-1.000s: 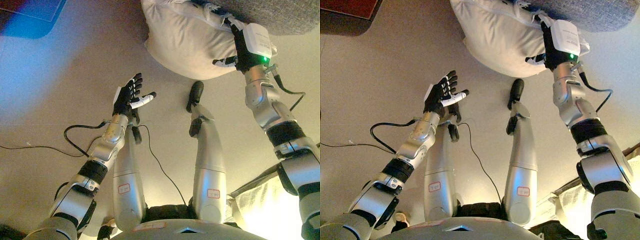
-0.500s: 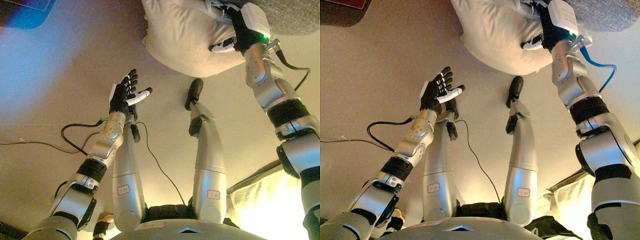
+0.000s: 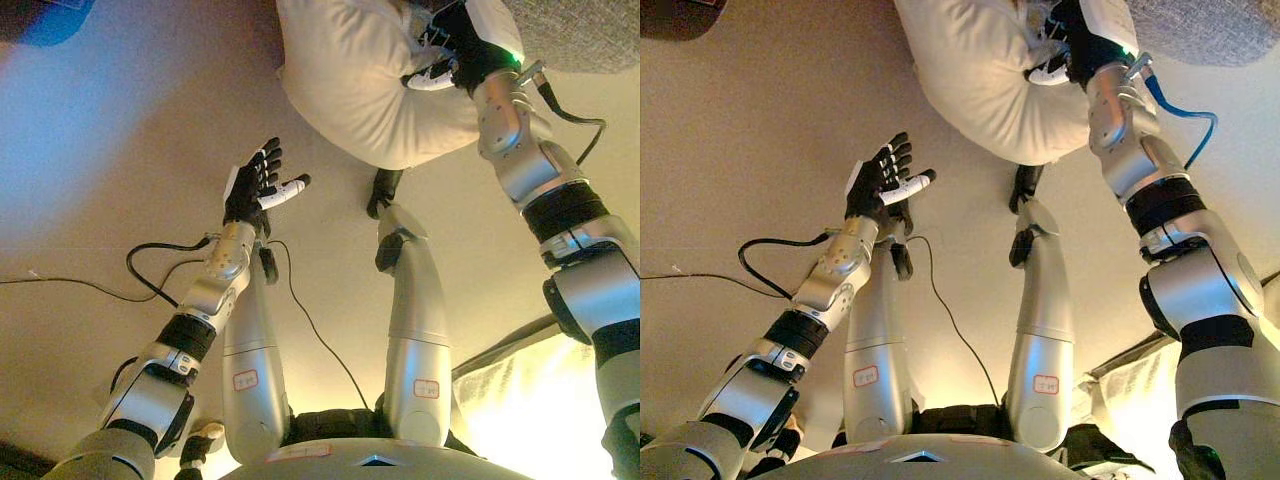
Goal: Pick up the pillow and put it on the sofa.
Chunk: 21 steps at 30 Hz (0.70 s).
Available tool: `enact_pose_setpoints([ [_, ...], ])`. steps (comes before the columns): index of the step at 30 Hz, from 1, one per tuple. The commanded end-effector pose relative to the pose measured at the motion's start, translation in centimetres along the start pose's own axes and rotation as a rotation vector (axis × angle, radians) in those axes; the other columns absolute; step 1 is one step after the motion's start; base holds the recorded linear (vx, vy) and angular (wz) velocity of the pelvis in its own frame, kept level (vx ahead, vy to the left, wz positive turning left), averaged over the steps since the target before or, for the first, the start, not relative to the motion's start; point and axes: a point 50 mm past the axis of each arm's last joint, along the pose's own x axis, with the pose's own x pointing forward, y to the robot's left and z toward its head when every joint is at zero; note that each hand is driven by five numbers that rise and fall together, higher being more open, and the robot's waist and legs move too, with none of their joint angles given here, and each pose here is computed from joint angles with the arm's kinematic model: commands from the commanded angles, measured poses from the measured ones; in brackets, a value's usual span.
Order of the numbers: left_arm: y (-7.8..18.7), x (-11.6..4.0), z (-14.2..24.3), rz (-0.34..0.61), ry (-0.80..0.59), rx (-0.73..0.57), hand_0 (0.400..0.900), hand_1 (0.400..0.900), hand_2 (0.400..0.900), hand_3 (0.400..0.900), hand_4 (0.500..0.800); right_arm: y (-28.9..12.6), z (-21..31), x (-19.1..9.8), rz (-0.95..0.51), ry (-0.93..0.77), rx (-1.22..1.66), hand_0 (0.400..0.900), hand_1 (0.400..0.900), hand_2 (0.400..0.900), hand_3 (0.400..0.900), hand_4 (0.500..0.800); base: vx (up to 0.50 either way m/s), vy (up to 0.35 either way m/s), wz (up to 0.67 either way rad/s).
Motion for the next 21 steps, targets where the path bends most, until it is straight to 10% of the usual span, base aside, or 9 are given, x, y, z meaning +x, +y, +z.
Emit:
enact_pose_setpoints([
  [1,-0.4,-0.4,1.6,-0.018,-0.095,-0.052,0.9,0.9,0.9,0.9,0.8,-6.1,4.3,0.6,-0.229,-0.197,0.063,0.4,0.4,0.4,0.4,0.5,0.0,0.0,0.0],
  [21,3.1,-1.8,-0.8,0.266,-0.075,-0.063,0.9,0.9,0.9,0.9,0.8,-4.3,1.5,-6.2,-0.429,-0.316,0.061,0.4,0.4,0.4,0.4,0.5,0.003,0.021,-0.01],
])
